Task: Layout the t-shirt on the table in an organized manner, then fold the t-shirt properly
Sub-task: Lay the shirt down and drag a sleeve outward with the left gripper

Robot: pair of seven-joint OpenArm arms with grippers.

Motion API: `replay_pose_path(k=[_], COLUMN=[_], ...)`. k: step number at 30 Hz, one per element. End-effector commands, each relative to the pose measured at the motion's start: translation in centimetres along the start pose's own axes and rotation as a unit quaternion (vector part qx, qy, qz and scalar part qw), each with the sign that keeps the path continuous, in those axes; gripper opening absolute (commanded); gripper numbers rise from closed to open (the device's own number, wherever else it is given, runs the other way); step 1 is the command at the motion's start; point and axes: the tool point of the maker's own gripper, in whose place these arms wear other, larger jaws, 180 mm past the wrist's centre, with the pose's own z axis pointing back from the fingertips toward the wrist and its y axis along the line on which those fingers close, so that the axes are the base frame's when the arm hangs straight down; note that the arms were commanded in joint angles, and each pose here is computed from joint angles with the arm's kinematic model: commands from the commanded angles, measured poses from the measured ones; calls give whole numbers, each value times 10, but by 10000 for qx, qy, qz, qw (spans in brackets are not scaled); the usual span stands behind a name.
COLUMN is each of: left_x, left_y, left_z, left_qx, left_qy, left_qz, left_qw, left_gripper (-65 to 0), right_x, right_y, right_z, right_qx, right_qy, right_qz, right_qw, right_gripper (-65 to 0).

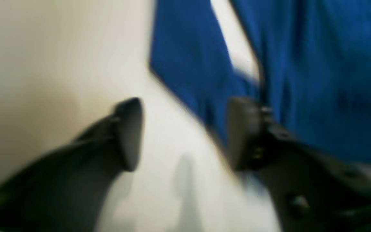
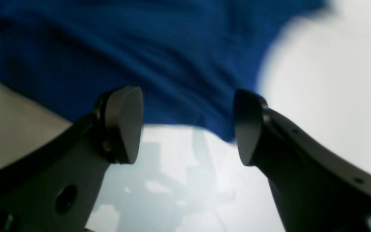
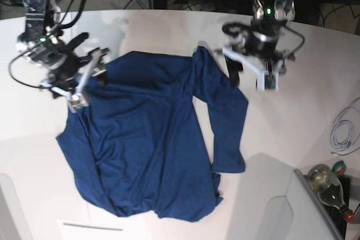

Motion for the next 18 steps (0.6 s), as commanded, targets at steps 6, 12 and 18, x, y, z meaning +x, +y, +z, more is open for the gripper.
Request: replay_pose_path(k=[6,12,18], left_x=[22,-5,-64], left_y=[1,31,50], left_z=[-78,-134,-119], left_qx=[102,609,1147], left_qy=[-53,695,1263], left_qz=[-11,-270,-1881], left_qw=[9999,9954,9672], left_gripper=[-650,-650,-650], right_x=[17,-7,-50], right_y=[51,60,10], right_z=[-18,-45,-57], right_qx=[693,961,548], right_qy=[-120,342,857], right_qz=[385,263,-510], right_qw=[9968,9944,9935], right_gripper=[-468,-635,-642])
